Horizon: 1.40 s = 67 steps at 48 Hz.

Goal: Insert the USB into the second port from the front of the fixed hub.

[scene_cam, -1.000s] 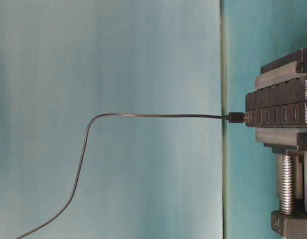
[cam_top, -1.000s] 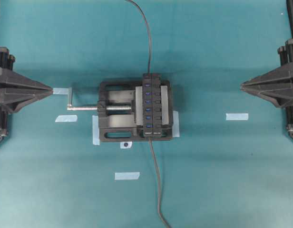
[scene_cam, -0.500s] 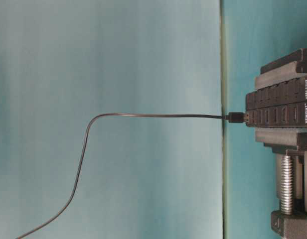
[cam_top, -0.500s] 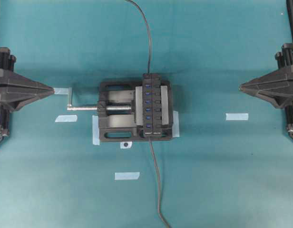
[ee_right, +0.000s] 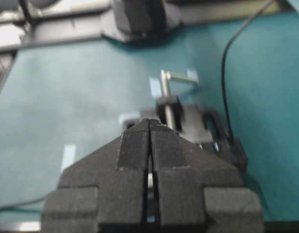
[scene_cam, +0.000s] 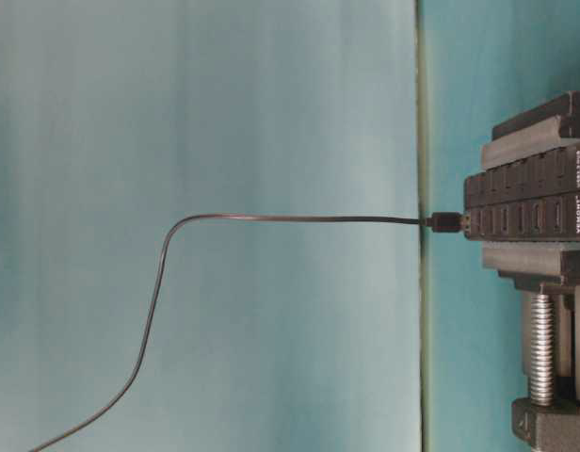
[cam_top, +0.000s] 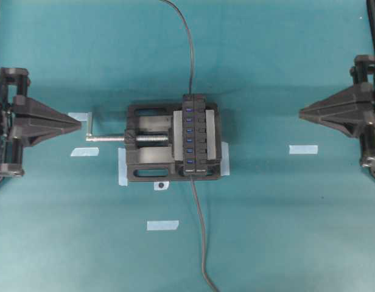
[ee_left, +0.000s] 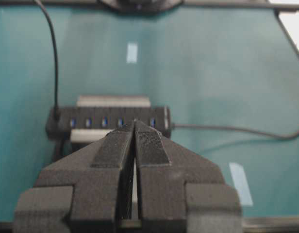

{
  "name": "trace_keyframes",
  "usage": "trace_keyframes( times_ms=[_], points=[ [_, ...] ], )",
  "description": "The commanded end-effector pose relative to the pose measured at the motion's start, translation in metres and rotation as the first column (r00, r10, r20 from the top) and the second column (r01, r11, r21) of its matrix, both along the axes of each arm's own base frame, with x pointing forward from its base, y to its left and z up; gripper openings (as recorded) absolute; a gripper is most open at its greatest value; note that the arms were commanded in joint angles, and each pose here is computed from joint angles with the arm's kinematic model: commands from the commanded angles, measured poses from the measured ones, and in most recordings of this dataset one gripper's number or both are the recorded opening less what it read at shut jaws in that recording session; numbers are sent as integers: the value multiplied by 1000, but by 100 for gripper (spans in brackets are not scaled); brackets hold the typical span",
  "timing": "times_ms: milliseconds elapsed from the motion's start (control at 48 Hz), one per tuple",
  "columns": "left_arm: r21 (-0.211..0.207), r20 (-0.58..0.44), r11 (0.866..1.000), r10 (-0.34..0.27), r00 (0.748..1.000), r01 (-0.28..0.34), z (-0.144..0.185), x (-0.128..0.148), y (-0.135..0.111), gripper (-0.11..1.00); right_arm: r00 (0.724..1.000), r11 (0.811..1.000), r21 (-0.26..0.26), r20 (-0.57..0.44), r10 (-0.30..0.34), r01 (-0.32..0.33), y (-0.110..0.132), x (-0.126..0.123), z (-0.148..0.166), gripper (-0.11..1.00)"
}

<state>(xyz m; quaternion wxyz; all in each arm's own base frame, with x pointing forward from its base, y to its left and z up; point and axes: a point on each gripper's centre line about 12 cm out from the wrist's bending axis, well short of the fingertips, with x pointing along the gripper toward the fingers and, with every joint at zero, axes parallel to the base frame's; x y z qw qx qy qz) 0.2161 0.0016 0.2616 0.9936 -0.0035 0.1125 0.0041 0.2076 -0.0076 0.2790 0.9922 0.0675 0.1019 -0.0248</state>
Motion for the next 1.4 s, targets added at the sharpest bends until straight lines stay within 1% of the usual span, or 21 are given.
trace_keyframes(
  times_ms=[0, 125, 208, 458, 646, 813, 959, 1125, 1375],
  points=[
    [1, -15, 1000, 0, 1000, 0, 7, 7, 0, 0, 1000, 1000, 1, -26, -12, 12, -3, 7, 10, 0],
    [-2, -90, 1000, 1, 996, -1, 1, 10, 0, 0, 996, 1000, -15, -89, -27, 25, -7, 13, 7, 0],
    [-1, -115, 1000, 1, 993, -1, 0, 11, 0, 0, 989, 999, -23, -145, -38, 35, -11, 18, 4, 0],
    [-1, -127, 1000, -1, 992, 1, -1, 11, 0, 0, 965, 997, -45, -254, -73, 63, -21, 36, 0, 0],
    [1, -130, 1000, -1, 992, 1, -1, 11, 0, 0, 939, 994, -70, -330, -97, 79, -31, 55, -4, 0],
    [1, -132, 1000, -1, 991, 1, -1, 11, 0, 0, 910, 993, -88, -400, -113, 84, -39, 70, -13, 0],
    [1, -133, 1000, -1, 991, 1, -2, 11, 0, 0, 893, 991, -95, -434, -124, 91, -45, 81, -19, 0],
    [1, -135, 1000, -1, 991, 1, -3, 11, 0, 0, 880, 987, -135, -455, -135, 81, -51, 95, -23, 0],
    [-1, -138, 1000, -2, 990, 2, -4, 11, -1, 0, 859, 982, -178, -490, -147, 66, -60, 113, -33, 0]
  ],
)
